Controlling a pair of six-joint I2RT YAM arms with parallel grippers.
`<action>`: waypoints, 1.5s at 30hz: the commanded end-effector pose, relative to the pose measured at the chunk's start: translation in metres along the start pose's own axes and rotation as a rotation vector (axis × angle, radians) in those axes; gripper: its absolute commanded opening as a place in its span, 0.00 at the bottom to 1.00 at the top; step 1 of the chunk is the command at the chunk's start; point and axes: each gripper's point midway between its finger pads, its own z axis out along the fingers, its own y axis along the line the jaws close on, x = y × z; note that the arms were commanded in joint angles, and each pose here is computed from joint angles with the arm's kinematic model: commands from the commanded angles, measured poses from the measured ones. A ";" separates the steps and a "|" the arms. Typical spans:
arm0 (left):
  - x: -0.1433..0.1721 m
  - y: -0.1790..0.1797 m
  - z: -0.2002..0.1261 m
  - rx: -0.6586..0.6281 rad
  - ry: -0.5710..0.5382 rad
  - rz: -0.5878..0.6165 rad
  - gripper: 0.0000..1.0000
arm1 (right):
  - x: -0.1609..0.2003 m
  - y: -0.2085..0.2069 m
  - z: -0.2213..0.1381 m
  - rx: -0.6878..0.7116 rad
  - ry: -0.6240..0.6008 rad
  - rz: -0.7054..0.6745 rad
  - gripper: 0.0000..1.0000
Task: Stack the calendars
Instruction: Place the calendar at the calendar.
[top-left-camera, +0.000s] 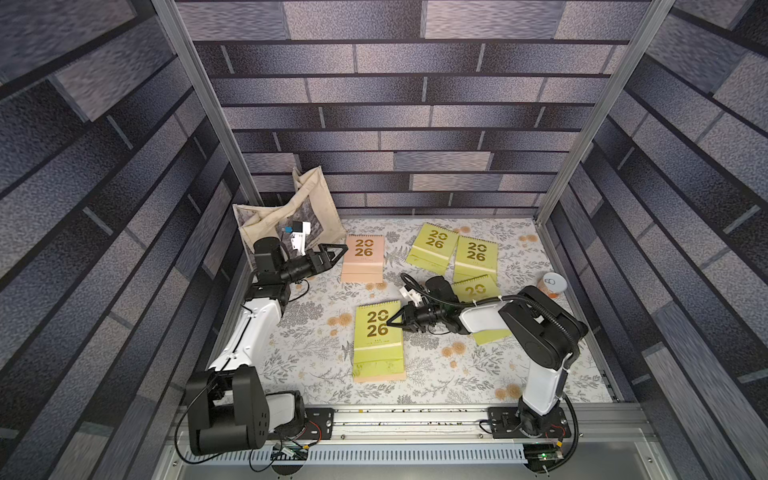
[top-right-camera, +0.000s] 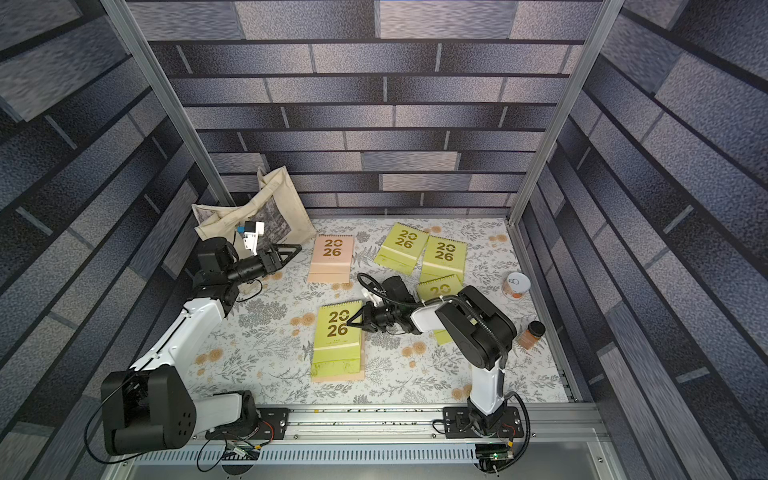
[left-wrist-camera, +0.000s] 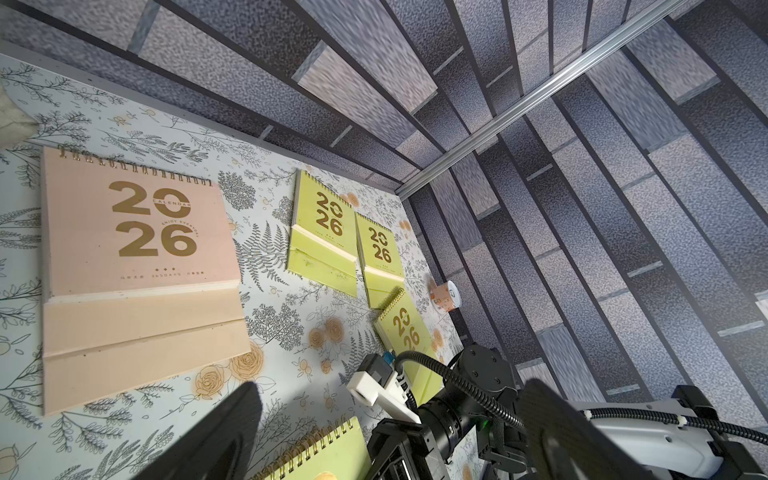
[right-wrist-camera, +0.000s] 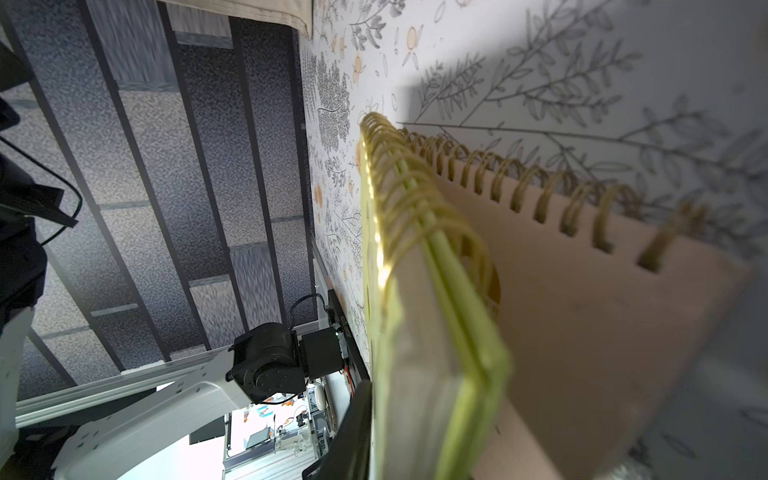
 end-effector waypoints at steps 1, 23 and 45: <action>0.001 -0.001 -0.001 0.019 0.003 -0.004 1.00 | 0.001 0.001 0.000 0.027 0.005 -0.016 0.31; 0.001 -0.001 0.000 0.025 0.002 -0.009 1.00 | -0.004 0.000 -0.010 0.173 0.009 -0.083 0.45; 0.001 0.004 0.000 0.007 0.002 -0.020 1.00 | -0.007 -0.017 -0.036 0.412 -0.021 -0.131 0.57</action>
